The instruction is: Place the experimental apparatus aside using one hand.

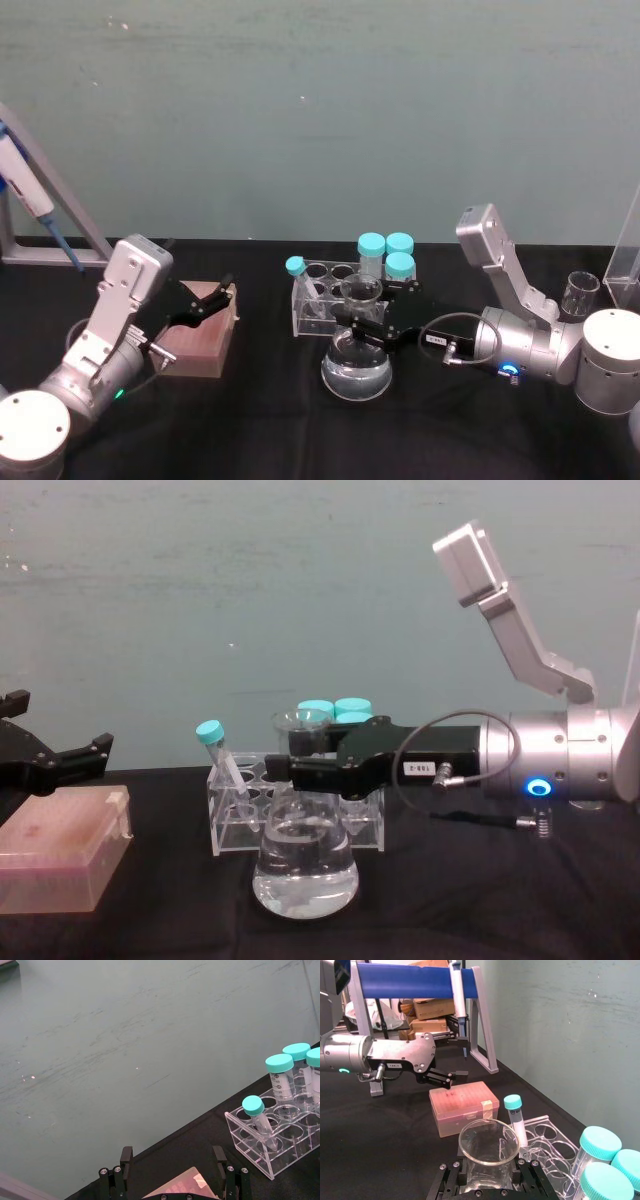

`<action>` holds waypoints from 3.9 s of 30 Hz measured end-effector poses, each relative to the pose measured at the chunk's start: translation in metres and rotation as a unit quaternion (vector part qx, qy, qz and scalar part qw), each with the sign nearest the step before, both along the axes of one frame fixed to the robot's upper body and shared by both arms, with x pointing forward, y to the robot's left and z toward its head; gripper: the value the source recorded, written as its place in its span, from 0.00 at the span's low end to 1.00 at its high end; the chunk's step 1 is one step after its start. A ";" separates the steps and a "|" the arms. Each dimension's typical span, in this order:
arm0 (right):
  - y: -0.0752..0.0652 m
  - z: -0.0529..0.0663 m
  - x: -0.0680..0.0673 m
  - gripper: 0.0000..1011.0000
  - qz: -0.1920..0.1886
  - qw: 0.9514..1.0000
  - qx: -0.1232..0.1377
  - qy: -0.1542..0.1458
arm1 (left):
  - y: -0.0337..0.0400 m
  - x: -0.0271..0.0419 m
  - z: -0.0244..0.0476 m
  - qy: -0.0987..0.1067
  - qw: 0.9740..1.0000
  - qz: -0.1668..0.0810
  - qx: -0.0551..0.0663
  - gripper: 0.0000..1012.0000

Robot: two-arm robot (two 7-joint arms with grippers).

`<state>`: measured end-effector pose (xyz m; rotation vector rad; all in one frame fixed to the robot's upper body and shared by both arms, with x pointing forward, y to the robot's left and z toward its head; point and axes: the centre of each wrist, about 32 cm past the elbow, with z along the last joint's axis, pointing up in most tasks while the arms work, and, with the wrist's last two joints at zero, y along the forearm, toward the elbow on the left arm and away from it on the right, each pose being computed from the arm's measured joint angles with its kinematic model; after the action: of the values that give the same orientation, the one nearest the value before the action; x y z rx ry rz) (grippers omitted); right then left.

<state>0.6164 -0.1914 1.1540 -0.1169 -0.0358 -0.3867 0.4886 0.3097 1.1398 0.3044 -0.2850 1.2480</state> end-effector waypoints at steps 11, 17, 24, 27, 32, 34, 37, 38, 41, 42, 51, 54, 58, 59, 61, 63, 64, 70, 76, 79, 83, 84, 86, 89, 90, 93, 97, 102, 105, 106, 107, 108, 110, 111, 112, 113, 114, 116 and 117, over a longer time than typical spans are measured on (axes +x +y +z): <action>-0.010 0.007 -0.006 0.45 -0.003 1.000 0.007 0.003 | 0.0000 0.0000 0.0000 0.000 1.000 0.000 0.000 0.99; -0.019 0.012 -0.011 0.45 -0.014 1.000 0.010 0.004 | 0.0000 0.0000 0.0000 0.000 1.000 0.000 0.000 0.99; -0.032 0.018 -0.018 0.45 -0.036 0.999 0.009 -0.001 | 0.0000 0.0000 0.0000 0.000 1.000 0.000 0.000 0.99; -0.039 0.021 -0.021 0.45 -0.049 0.999 0.009 -0.005 | 0.0000 0.0000 0.0000 0.000 1.000 0.000 0.000 0.99; -0.052 0.025 -0.028 0.45 -0.080 0.997 0.014 -0.014 | 0.0000 0.0000 0.0000 0.000 1.000 0.000 0.000 0.99; -0.056 0.026 -0.030 0.45 -0.091 0.996 0.015 -0.016 | 0.0000 0.0000 0.0000 0.000 1.000 0.000 0.000 0.99; -0.066 0.027 -0.034 0.45 -0.111 0.994 0.016 -0.017 | 0.0000 0.0000 0.0000 0.000 1.000 0.000 0.000 0.99; -0.068 0.027 -0.035 0.45 -0.116 0.993 0.016 -0.017 | 0.0000 0.0000 0.0000 0.000 1.000 0.000 0.000 0.99; -0.077 0.028 -0.037 0.45 -0.134 0.991 0.014 -0.016 | 0.0000 0.0000 0.0000 0.000 1.000 0.000 0.000 0.99; -0.079 0.028 -0.037 0.45 -0.139 0.990 0.013 -0.016 | 0.0000 0.0000 0.0000 0.000 1.000 0.000 0.000 0.99; -0.100 0.026 -0.041 0.45 -0.198 0.980 -0.001 -0.017 | 0.0000 0.0000 0.0000 0.000 1.000 0.000 0.000 0.99; -0.104 0.025 -0.041 0.45 -0.210 0.977 -0.004 -0.017 | 0.0000 0.0000 0.0000 0.000 1.000 0.000 0.000 0.99; -0.110 0.022 -0.044 0.45 -0.231 0.973 -0.009 -0.016 | 0.0000 0.0000 0.0000 0.000 1.000 0.000 0.000 0.99; -0.111 0.022 -0.045 0.45 -0.234 0.972 -0.010 -0.016 | 0.0000 0.0000 0.0000 0.000 1.000 0.000 0.000 0.99; -0.113 0.021 -0.046 0.45 -0.245 0.969 -0.011 -0.016 | 0.0000 0.0000 0.0000 0.000 1.000 0.000 0.000 0.99; -0.115 0.021 -0.048 0.45 -0.251 0.968 -0.011 -0.015 | 0.0000 0.0000 0.0000 0.000 1.000 0.000 0.000 0.99; -0.116 0.020 -0.048 0.45 -0.254 0.967 -0.011 -0.015 | 0.0000 0.0000 0.0000 0.000 1.000 0.000 0.000 0.99; -0.122 0.020 -0.053 0.45 -0.277 0.961 -0.009 -0.014 | 0.0000 0.0000 0.0000 0.000 1.000 0.000 0.000 0.99; -0.128 0.019 -0.058 0.45 -0.296 0.955 -0.007 -0.015 | 0.0000 0.0000 0.0000 0.000 1.000 0.000 0.000 0.99; -0.130 0.019 -0.059 0.45 -0.302 0.953 -0.007 -0.015 | 0.0000 0.0000 0.0000 0.000 1.000 0.000 0.000 0.99; -0.134 0.019 -0.062 0.45 -0.312 0.950 -0.008 -0.016 | 0.0000 0.0000 0.0000 0.000 1.000 0.000 0.000 0.99; -0.134 0.019 -0.062 0.45 -0.314 0.949 -0.008 -0.016 | 0.0000 0.0000 0.0000 0.000 1.000 0.000 0.000 0.99; -0.136 0.018 -0.063 0.45 -0.319 0.948 -0.008 -0.016 | 0.0000 0.0000 0.0000 0.000 1.000 0.000 0.000 0.99; -0.137 0.018 -0.064 0.45 -0.322 0.947 -0.008 -0.016 | 0.0000 0.0000 0.0000 0.000 1.000 0.000 0.000 0.99; -0.137 0.018 -0.065 0.45 -0.325 0.946 -0.008 -0.016 | 0.0000 0.0000 0.0000 0.000 1.000 0.000 0.000 0.99; -0.140 0.018 -0.066 0.45 -0.331 0.943 -0.010 -0.016 | 0.0000 0.0000 0.0000 0.000 1.000 0.000 0.000 0.99; -0.142 0.017 -0.066 0.45 -0.335 0.942 -0.011 -0.016 | 0.0000 0.0000 0.0000 0.000 1.000 0.000 0.000 0.99; -0.143 0.016 -0.067 0.45 -0.340 0.940 -0.013 -0.015 | 0.0000 0.0000 0.0000 0.000 1.000 0.000 0.000 0.99; -0.145 0.015 -0.067 0.45 -0.343 0.939 -0.015 -0.013 | 0.0000 0.0000 0.0000 0.000 1.000 0.000 0.000 0.99; -0.145 0.015 -0.067 0.45 -0.345 0.939 -0.016 -0.013 | 0.0000 0.0000 0.0000 0.000 1.000 0.000 0.000 0.99; -0.146 0.014 -0.067 0.45 -0.345 0.938 -0.016 -0.012 | 0.0000 0.0000 0.0000 0.000 1.000 0.000 0.000 0.99; -0.146 0.014 -0.067 0.45 -0.346 0.938 -0.016 -0.012 | 0.0000 0.0000 0.0000 0.000 1.000 0.000 0.000 0.99; -0.147 0.014 -0.067 0.45 -0.348 0.937 -0.017 -0.011 | 0.0000 0.0000 0.0000 0.000 1.000 0.000 0.000 0.99; -0.147 0.014 -0.067 0.45 -0.349 0.937 -0.017 -0.011 | 0.0000 0.0000 0.0000 0.000 1.000 0.000 0.000 0.99; -0.147 0.013 -0.067 0.45 -0.349 0.937 -0.017 -0.010 | 0.0000 0.0000 0.0000 0.000 1.000 0.000 0.000 0.99; -0.147 0.013 -0.067 0.45 -0.350 0.937 -0.017 -0.010 | 0.0000 0.0000 0.0000 0.000 1.000 0.000 0.000 0.99; -0.148 0.013 -0.067 0.45 -0.351 0.936 -0.018 -0.009 | 0.0000 0.0000 0.0000 0.000 1.000 0.000 0.000 0.99; -0.148 0.012 -0.067 0.45 -0.352 0.936 -0.019 -0.007 | 0.0000 0.0000 0.0000 0.000 1.000 0.000 0.000 0.99; -0.148 0.011 -0.067 0.45 -0.353 0.935 -0.019 -0.007 | 0.0000 0.0000 0.0000 0.000 1.000 0.000 0.000 0.99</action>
<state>0.5496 -0.3396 1.1654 -0.1639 -0.0139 -1.1075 0.4886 0.3097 1.1398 0.3045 -0.2850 1.2479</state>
